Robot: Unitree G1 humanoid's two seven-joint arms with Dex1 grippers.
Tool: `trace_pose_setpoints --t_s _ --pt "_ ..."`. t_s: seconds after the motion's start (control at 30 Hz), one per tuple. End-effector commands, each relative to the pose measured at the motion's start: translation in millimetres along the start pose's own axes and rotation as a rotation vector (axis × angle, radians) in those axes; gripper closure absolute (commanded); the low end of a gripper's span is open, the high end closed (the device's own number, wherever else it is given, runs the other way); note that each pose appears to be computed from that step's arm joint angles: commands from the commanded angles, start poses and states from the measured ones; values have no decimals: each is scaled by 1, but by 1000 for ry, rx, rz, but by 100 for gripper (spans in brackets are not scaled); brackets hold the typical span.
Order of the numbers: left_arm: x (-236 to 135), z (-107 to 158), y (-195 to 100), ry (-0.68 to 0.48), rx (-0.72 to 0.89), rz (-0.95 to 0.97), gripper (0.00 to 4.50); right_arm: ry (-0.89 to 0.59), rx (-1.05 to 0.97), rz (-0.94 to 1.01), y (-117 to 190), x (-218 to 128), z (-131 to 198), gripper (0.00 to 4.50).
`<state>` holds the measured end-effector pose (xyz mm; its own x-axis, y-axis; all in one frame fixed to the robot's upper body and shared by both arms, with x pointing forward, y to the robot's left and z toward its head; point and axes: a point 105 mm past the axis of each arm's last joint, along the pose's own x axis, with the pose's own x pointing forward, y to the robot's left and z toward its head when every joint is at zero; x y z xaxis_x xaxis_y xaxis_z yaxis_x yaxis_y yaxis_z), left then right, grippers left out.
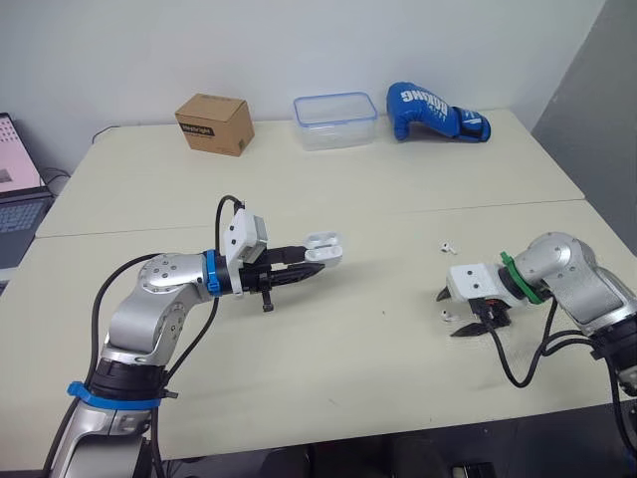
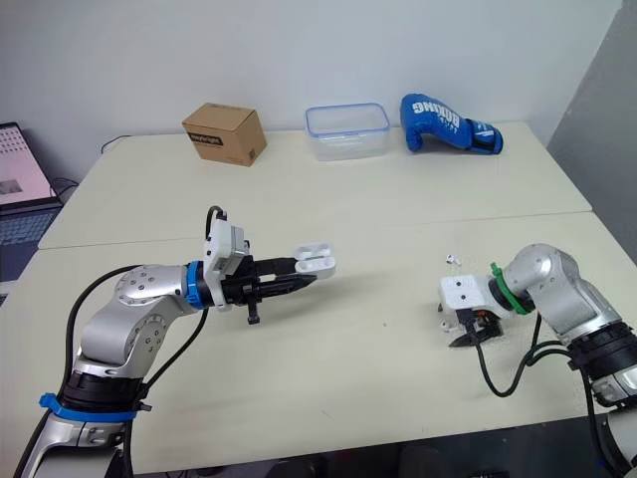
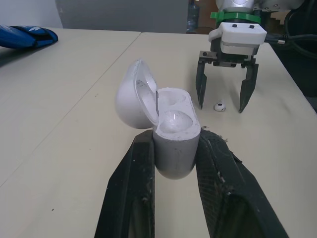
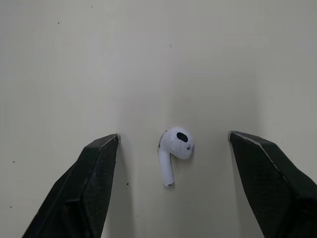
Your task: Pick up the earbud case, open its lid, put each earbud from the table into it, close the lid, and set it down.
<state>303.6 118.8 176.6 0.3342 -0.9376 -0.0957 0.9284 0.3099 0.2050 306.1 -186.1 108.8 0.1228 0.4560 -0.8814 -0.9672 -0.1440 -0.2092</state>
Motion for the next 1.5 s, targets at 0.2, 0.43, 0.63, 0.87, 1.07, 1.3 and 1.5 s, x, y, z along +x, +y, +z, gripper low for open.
trace_pose_setpoints --t_s 0.2,0.43,0.63,0.87,1.07,1.3,1.5 --pt "3 13 0 -35 64 -11 372 198 -35 -31 -1 -9 11 99" --pt "6 13 1 -43 67 -7 372 281 -66 4 7 -4 28 99" --pt "7 12 0 -46 66 0 372 330 -68 4 3 2 30 99" --pt "5 12 -1 -46 66 11 372 376 -53 -4 -2 7 26 155" --pt "5 11 0 -46 66 18 372 396 -59 3 0 8 30 255" --pt "6 12 -1 -48 66 17 372 427 -70 8 3 9 30 255" --pt "8 11 -1 -49 66 15 372 443 -85 9 5 10 32 255"
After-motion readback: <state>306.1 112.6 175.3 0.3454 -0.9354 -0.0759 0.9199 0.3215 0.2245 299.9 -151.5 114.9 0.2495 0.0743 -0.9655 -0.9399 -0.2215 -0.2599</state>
